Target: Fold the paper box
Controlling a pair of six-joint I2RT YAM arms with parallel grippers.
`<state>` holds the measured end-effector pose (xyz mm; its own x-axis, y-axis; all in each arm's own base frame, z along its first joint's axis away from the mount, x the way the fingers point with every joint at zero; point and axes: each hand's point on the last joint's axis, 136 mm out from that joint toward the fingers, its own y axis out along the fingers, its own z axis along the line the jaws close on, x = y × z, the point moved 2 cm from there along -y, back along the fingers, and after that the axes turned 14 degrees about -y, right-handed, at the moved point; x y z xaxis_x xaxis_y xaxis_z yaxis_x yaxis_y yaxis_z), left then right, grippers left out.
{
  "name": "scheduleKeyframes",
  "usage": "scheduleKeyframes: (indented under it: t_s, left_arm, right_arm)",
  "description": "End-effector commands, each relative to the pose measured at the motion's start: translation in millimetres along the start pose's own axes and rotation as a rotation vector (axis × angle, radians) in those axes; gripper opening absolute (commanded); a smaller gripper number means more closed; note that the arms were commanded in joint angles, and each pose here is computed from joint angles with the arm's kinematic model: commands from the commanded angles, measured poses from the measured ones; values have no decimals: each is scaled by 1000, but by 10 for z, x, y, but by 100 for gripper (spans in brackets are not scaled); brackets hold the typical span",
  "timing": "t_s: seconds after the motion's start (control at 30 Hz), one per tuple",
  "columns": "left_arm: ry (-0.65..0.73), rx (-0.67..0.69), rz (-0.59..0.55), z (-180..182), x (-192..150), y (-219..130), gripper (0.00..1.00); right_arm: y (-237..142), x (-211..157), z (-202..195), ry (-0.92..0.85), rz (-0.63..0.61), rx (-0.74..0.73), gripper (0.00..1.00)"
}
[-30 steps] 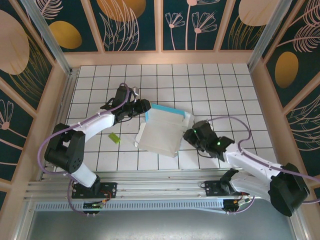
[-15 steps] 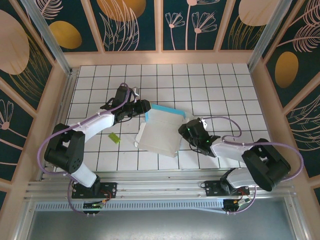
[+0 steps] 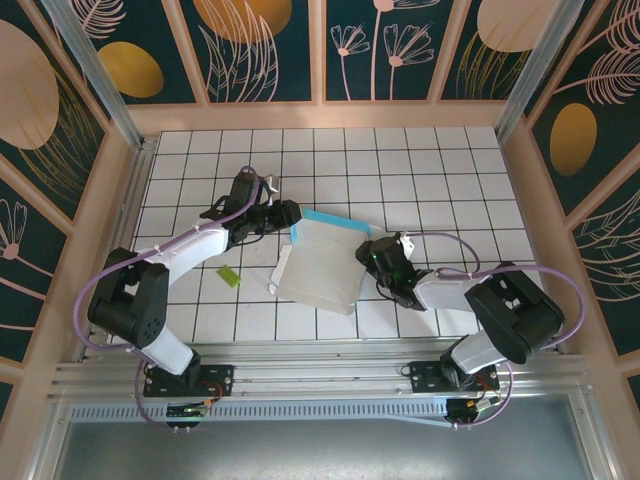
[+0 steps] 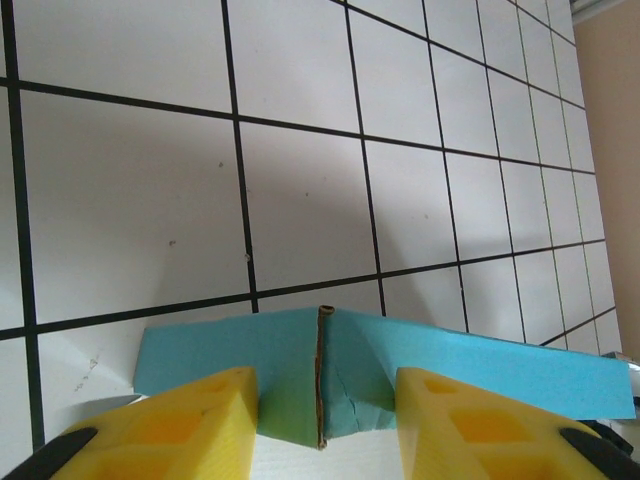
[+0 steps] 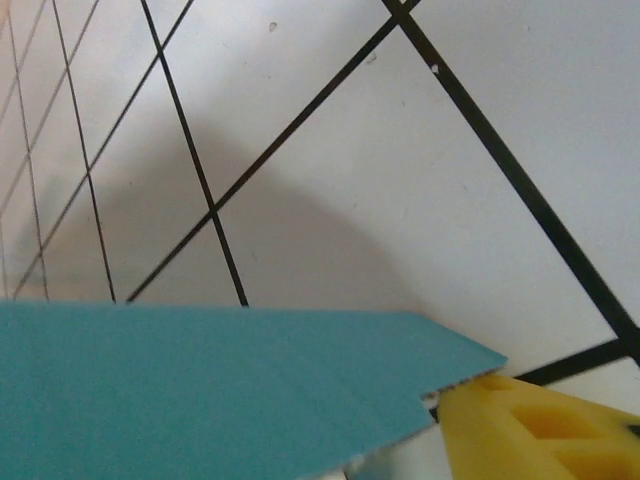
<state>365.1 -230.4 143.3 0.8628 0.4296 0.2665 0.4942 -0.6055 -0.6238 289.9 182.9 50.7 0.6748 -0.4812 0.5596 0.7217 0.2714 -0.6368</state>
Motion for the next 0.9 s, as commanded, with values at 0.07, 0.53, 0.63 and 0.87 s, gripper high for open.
scheduleKeyframes:
  t_s: [0.07, 0.53, 0.63, 0.87]
  left_arm:
    - [-5, 56, 73, 162, -197, 10, 40]
    - [-4, 51, 75, 158, -207, 1, 40]
    - [-4, 51, 75, 158, -208, -3, 40]
    - [-1, 52, 69, 148, -198, -26, 40]
  right_arm:
    - [67, 157, 93, 12, -78, 52, 42]
    - [196, 67, 383, 5, -38, 208, 34]
    - [264, -6, 366, 12, -14, 198, 35]
    - [88, 45, 367, 7, -29, 211, 39]
